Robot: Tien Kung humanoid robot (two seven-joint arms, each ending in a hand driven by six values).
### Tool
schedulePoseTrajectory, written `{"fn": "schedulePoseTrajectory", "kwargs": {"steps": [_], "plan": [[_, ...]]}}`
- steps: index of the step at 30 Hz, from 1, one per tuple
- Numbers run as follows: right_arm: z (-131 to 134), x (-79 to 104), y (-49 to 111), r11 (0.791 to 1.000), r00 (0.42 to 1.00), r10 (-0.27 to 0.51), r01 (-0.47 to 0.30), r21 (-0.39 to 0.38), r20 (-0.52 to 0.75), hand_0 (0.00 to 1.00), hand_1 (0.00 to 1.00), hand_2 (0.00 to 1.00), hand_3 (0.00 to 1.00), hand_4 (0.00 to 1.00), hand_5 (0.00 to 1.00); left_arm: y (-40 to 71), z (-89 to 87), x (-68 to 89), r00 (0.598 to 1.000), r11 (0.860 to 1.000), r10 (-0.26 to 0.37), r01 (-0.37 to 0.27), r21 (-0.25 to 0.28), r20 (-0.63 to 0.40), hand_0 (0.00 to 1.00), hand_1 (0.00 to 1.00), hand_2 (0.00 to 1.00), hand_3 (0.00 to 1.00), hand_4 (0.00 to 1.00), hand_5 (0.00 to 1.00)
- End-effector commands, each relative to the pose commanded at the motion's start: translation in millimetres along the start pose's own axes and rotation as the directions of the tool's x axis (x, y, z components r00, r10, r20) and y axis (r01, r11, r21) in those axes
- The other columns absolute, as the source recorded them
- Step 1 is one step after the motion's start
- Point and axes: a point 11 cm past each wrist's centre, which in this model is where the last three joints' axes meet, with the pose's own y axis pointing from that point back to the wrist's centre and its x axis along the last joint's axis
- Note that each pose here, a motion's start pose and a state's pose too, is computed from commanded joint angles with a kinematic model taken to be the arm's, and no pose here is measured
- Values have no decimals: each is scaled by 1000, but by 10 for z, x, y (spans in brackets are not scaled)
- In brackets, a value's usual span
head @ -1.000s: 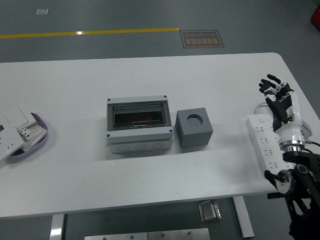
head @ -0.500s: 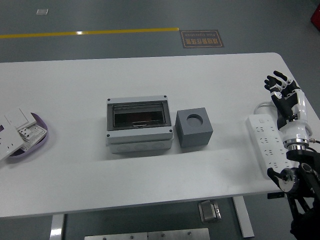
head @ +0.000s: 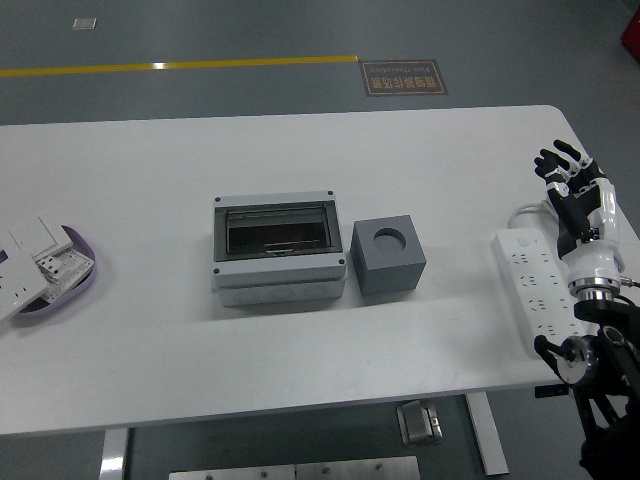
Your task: Pick up the cylinder from the cube,place it in the box,flap close box
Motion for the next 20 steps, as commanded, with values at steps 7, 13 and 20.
{"fn": "schedulePoseTrajectory", "kwargs": {"steps": [7, 13, 20], "plan": [[24, -40, 6, 1000, 1000, -18, 18, -10, 3, 778, 673, 648, 689, 727, 239, -3, -14, -16, 1000, 1000, -2, 2, 3, 3, 603, 583, 557, 598, 668, 267], [28, -46, 3, 999, 1000, -30, 31, -16, 7, 779, 678, 650, 678, 728, 224, -15, -111, -35, 1000, 1000, -2, 2, 22, 6, 606, 582, 558, 598, 667, 266], [31, -98, 8, 998, 997, -63, 63, -13, 39, 779, 677, 650, 671, 731, 227, -25, -195, -88, 1000, 999, -9, 9, 38, 5, 604, 583, 558, 598, 666, 265]]}}
